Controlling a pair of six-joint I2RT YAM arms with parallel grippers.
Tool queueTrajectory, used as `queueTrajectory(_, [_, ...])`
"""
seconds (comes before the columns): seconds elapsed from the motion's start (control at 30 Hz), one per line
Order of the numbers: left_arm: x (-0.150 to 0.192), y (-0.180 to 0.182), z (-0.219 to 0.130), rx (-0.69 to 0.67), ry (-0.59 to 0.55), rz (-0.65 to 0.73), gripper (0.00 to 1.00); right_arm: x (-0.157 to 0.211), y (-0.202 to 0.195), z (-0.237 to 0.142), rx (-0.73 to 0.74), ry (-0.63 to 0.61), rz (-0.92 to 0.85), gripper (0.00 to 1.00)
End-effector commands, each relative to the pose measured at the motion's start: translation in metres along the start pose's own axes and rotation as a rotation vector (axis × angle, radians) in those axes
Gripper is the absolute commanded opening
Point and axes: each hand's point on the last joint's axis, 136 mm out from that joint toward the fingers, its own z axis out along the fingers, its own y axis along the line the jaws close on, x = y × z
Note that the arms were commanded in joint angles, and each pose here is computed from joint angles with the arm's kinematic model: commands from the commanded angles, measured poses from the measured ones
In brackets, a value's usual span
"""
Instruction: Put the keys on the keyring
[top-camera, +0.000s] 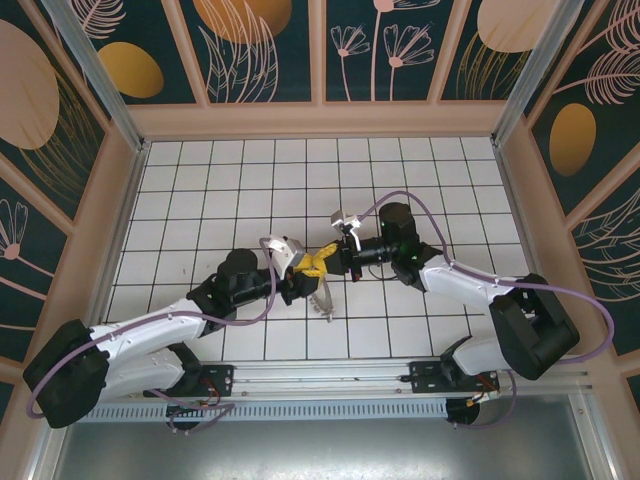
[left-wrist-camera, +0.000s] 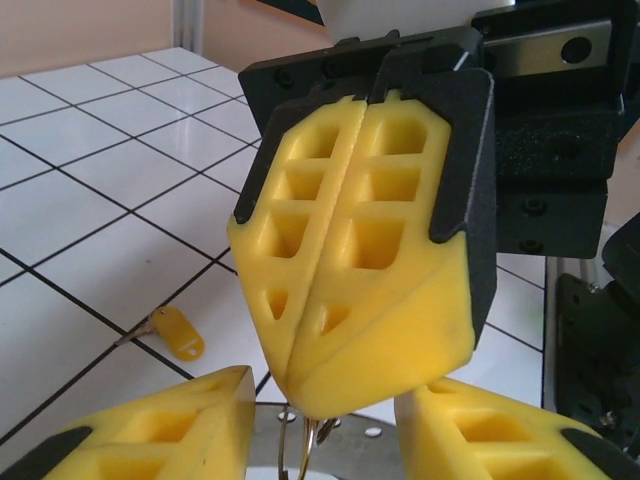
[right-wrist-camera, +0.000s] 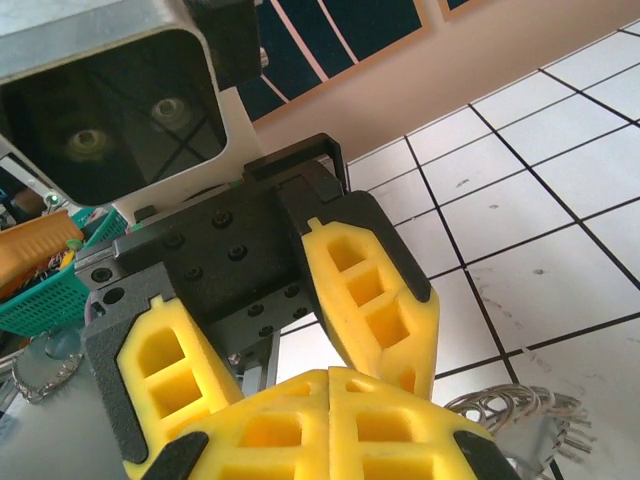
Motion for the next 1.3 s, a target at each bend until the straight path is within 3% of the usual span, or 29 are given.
queueTrajectory(0.0, [-0.017,-0.004,0.003,0.019,-0.038,0.018,0.38,-0.011,0.021,-0.001,-0.072,-0.033,-0.064,0.0])
queueTrajectory(0.13, [-0.009,-0.001,0.007,0.014,-0.012,0.016,0.38,-0.011,0.025,-0.002,-0.083,-0.038,-0.07,0.0])
queueTrajectory(0.27, [-0.009,0.001,0.008,0.008,-0.012,0.019,0.28,-0.011,0.03,-0.004,-0.094,-0.047,-0.076,0.0])
queueTrajectory(0.37, [-0.011,0.001,0.007,0.007,-0.02,0.023,0.15,-0.009,0.031,-0.004,-0.099,-0.044,-0.073,0.0])
queueTrajectory(0.43, [-0.013,0.0,0.007,0.008,-0.025,0.024,0.0,-0.008,0.031,-0.004,-0.103,-0.043,-0.073,0.0])
queueTrajectory(0.73, [-0.013,0.006,0.003,-0.034,-0.028,0.028,0.0,-0.007,0.031,-0.006,-0.076,-0.049,-0.074,0.0])
queueTrajectory(0.87, [-0.008,0.029,0.002,-0.161,-0.005,-0.008,0.0,-0.006,0.013,-0.014,0.019,-0.07,-0.022,0.01])
queueTrajectory(0.97, [-0.002,0.061,-0.002,-0.345,0.034,-0.06,0.0,-0.006,-0.021,-0.028,0.191,-0.075,0.053,0.23])
queueTrajectory(1.07, [0.001,0.087,-0.012,-0.488,0.057,-0.14,0.02,0.004,-0.06,-0.034,0.39,0.029,0.104,0.44])
queueTrajectory(1.17, [0.012,0.115,-0.025,-0.636,0.083,-0.254,0.19,0.02,-0.097,-0.036,0.546,0.186,0.167,0.53])
queueTrajectory(1.27, [0.026,0.13,-0.034,-0.716,0.094,-0.371,0.36,0.038,-0.118,-0.022,0.612,0.354,0.161,0.55])
